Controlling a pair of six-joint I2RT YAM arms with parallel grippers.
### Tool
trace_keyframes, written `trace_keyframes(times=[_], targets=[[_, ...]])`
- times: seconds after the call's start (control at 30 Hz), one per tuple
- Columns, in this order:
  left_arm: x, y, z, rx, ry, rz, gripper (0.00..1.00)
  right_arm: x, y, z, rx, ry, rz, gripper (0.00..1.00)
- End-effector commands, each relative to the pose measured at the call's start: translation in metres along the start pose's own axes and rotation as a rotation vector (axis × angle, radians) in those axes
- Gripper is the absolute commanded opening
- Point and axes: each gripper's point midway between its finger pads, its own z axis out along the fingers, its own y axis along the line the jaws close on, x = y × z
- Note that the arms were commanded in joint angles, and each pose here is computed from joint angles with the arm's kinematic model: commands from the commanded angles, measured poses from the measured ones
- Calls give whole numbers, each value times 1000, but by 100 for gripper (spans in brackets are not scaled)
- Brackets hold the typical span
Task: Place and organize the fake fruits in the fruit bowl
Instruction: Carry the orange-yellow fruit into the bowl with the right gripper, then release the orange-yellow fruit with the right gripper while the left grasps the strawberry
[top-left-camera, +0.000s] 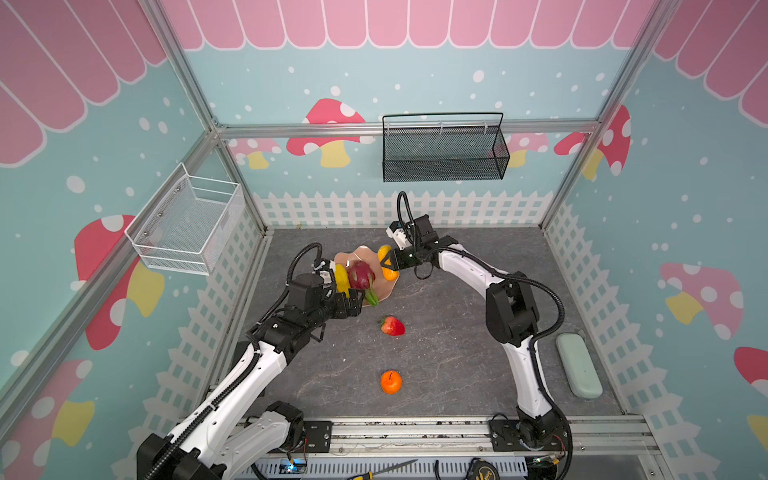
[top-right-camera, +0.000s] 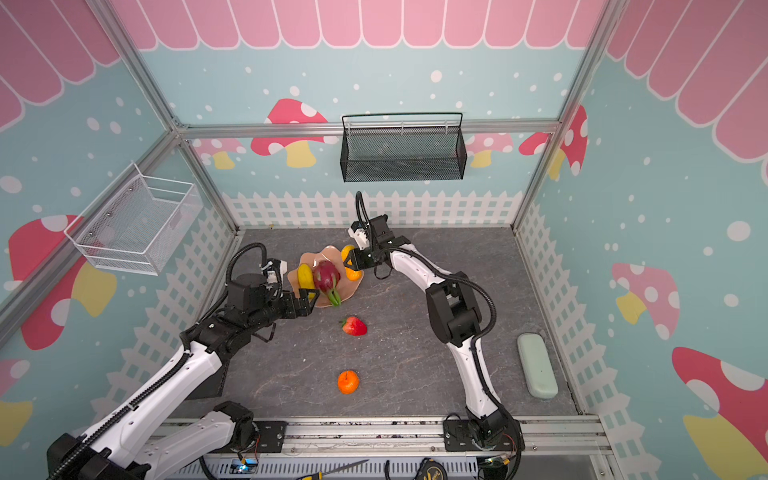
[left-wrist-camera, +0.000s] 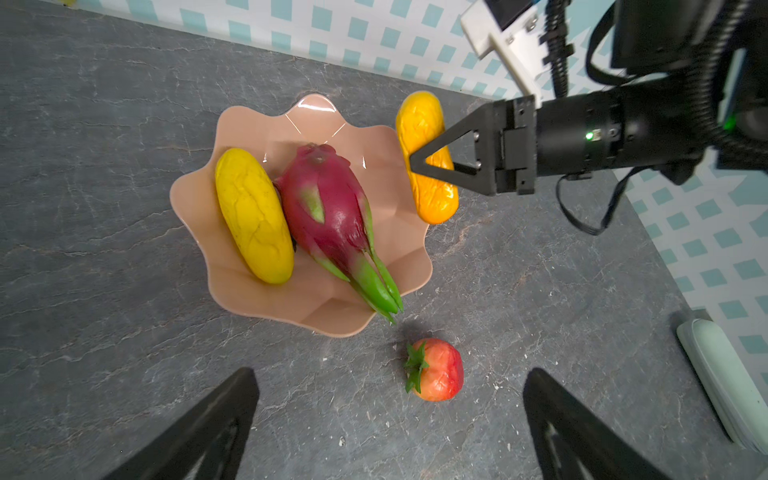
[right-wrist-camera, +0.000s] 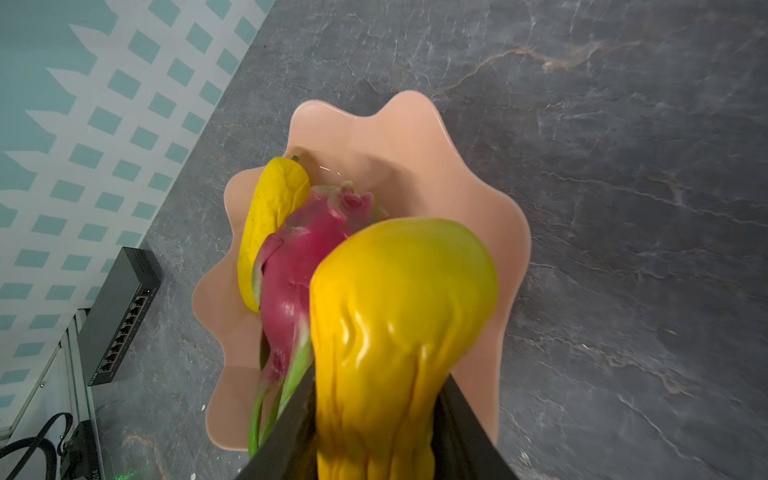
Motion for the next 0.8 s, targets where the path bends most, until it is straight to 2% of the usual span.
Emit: trace_keyframes(times=[0.0, 0.47, 0.77], targets=[[0, 2, -2, 2, -4, -14, 100, -8, 21, 5, -57, -1, -21, 38], [3, 0, 2, 36, 5, -30, 100, 13, 4, 37, -17, 52, -5, 42], [3, 0, 1, 38, 2, -29, 100, 14, -1, 43, 5, 53, -11, 55]])
